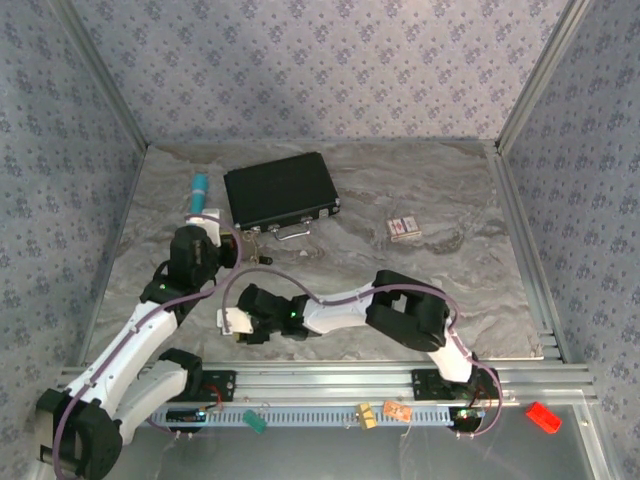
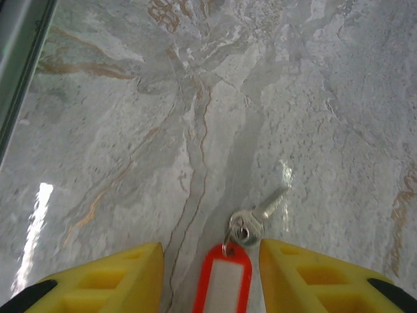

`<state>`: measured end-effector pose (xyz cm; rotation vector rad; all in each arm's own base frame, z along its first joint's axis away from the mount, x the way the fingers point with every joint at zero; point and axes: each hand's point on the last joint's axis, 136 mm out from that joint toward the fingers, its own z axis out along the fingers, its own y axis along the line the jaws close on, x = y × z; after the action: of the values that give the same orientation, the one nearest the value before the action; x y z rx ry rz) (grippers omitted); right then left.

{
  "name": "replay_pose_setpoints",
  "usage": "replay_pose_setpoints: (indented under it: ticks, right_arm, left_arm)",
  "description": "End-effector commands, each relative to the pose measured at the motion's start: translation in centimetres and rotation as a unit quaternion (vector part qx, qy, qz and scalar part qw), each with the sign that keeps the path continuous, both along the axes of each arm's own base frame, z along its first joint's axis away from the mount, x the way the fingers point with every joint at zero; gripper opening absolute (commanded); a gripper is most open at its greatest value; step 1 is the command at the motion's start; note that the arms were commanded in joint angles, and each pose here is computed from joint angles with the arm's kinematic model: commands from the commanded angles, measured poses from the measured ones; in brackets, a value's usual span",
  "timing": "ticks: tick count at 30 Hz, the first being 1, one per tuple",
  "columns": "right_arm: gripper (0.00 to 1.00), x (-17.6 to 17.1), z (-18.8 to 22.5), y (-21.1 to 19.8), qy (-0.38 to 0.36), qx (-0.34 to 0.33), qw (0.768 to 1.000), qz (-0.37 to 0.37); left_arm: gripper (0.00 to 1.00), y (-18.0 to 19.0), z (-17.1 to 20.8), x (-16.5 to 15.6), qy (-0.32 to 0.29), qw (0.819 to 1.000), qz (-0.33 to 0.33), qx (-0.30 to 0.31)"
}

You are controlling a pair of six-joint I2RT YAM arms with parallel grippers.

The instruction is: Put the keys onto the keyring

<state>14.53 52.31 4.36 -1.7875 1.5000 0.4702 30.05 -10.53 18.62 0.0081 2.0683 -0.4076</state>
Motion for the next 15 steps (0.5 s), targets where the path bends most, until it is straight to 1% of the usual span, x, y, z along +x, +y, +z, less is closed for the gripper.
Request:
replay_pose_setpoints:
  ticks: [1, 3, 9, 15]
  right_arm:
    - [0.44, 1.1, 0.2, 1.0, -0.008, 0.001, 1.0, -0.026]
    - [0.43, 1.2, -0.2, 1.1, -0.008, -0.008, 1.0, -0.027]
    - [0.35, 1.7, -0.7, 1.4, -0.011, -0.02, 0.999, -0.039]
    - [0.33, 1.3, -1.2, 1.5, -0.007, -0.031, 0.999, -0.03]
  left_arm:
    - [0.0, -0.1, 1.2, 0.3, -0.008, 1.0, 0.002, -0.011]
    - [0.0, -0.1, 1.2, 0.2, -0.008, 1.0, 0.001, -0.012]
    - [0.0, 0.2, 1.5, 0.2, -0.014, 1.0, 0.005, -0.009]
    - [0.0, 0.2, 1.8, 0.1, -0.017, 1.0, 0.005, -0.008]
